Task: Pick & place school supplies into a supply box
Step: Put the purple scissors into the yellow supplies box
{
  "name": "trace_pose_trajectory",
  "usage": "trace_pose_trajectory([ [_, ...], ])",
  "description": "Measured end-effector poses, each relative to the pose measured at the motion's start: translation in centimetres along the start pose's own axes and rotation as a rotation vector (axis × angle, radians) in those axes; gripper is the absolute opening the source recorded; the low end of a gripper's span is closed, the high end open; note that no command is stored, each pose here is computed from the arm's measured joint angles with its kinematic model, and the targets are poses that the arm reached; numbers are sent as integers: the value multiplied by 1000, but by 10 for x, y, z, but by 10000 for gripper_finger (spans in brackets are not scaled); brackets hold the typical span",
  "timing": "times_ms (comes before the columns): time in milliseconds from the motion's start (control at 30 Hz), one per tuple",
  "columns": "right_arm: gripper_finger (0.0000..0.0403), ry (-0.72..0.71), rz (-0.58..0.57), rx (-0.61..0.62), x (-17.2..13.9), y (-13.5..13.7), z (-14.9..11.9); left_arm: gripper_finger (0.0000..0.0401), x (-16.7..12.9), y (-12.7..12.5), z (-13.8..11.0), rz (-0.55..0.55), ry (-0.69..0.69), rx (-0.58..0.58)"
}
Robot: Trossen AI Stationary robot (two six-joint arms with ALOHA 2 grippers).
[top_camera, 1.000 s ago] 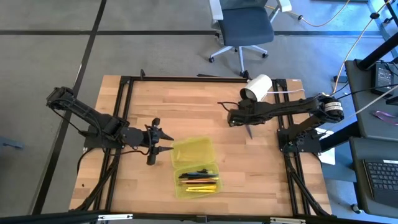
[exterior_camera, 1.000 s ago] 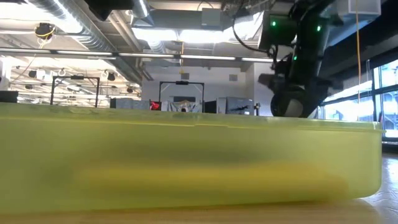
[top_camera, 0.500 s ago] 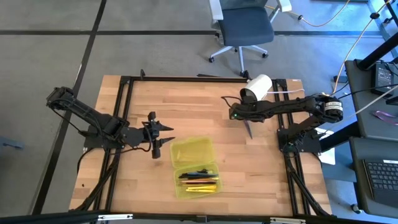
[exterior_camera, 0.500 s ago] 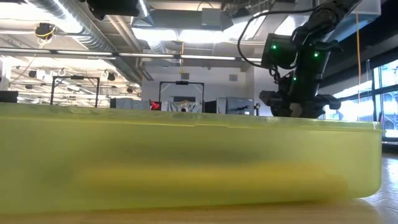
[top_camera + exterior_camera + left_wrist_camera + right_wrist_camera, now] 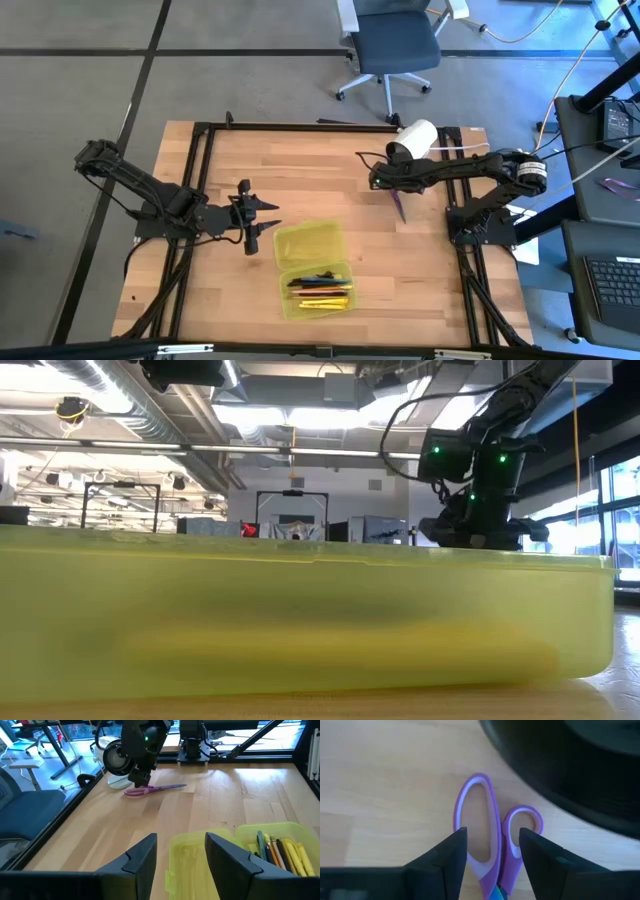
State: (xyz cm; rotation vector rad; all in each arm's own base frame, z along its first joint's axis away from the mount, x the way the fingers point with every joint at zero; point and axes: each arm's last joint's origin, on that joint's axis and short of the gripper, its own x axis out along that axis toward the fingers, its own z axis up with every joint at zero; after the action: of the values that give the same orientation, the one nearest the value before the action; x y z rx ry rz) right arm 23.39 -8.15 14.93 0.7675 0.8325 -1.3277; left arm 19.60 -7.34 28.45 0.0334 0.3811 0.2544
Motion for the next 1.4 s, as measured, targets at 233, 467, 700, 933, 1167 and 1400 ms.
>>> trace_pose_trajectory([
  [233,183,29,-56,-49,19,4,-7,159,0,0,0,0,0,0],
  [467,182,98,-59,-24,39,6,-4,159,0,0,0,0,0,0],
  [700,144,122,-11,-86,39,9,-5,159,0,0,0,-3,1,0],
  [933,70,125,-3,-166,39,10,-6,159,0,0,0,-4,1,0],
  [1167,70,129,28,-196,31,10,-7,159,0,0,0,-4,1,0],
  [1400,71,138,158,-261,5,22,-5,159,0,0,0,-5,1,-1],
])
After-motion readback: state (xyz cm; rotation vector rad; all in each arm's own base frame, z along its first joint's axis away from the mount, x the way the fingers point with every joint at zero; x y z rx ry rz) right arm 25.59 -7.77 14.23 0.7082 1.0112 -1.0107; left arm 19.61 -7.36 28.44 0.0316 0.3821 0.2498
